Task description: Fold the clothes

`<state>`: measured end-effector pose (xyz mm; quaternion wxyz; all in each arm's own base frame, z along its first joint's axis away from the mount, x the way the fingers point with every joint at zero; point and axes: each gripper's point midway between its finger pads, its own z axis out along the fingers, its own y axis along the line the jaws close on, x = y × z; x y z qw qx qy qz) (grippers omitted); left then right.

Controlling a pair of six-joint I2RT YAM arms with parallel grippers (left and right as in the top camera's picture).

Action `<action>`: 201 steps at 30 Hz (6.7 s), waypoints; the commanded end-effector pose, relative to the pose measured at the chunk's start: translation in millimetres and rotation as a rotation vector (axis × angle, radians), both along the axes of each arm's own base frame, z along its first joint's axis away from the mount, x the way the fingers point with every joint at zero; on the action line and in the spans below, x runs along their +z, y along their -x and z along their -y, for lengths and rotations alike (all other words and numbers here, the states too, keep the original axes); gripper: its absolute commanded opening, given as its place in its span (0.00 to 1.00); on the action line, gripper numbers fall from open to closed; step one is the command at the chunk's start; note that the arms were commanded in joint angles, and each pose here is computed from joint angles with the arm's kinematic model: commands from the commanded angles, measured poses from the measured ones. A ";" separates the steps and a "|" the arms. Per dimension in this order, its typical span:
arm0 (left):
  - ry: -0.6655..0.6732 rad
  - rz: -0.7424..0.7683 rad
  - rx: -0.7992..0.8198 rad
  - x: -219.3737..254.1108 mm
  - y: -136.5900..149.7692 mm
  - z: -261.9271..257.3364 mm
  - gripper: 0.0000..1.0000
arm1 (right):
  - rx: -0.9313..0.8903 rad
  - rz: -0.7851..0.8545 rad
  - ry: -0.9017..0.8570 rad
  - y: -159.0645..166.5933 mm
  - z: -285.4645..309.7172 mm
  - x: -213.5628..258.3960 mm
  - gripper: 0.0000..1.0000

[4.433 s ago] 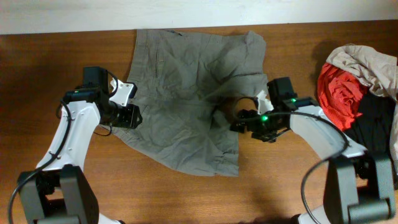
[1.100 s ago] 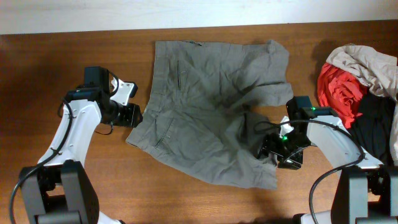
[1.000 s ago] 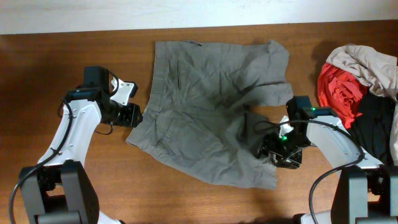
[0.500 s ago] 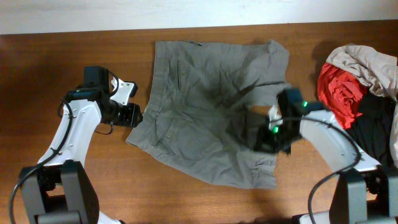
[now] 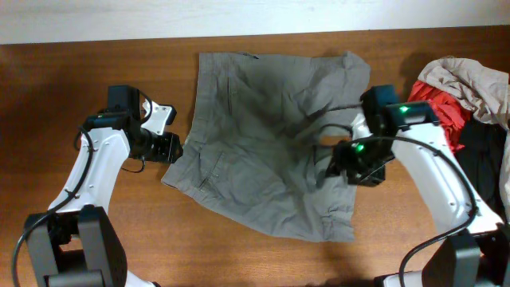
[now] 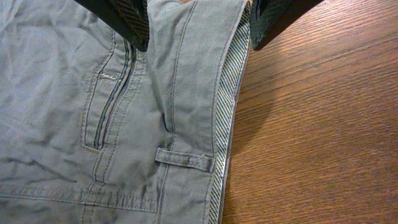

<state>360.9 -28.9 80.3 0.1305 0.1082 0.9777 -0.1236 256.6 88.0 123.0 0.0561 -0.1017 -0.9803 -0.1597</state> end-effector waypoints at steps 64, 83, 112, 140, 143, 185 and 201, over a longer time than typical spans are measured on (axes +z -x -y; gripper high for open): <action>0.108 -0.227 -0.259 -47.7 87.4 91.6 0.51 | 0.159 0.315 0.204 -78.7 19.6 13.5 0.71; 0.216 -0.198 -0.215 -10.0 72.9 107.7 0.01 | 0.155 0.307 0.189 -68.8 20.5 22.0 0.71; 0.004 0.235 0.023 126.2 -34.2 38.2 0.01 | 0.338 -0.021 0.096 38.8 -18.5 -61.1 0.77; -0.104 0.219 0.061 120.9 -31.5 18.9 0.01 | 0.051 0.261 0.250 -44.5 27.4 38.0 0.04; -0.115 0.222 0.065 120.9 -32.0 16.8 0.01 | -0.032 0.327 0.250 -66.3 47.5 50.5 0.04; -0.192 0.275 0.128 125.9 -44.9 -4.6 0.01 | 0.034 0.011 0.099 -39.8 61.6 -5.4 0.52; -0.160 0.371 0.153 124.4 -82.5 -1.0 0.01 | 0.168 0.013 -0.056 -29.8 11.5 2.3 0.55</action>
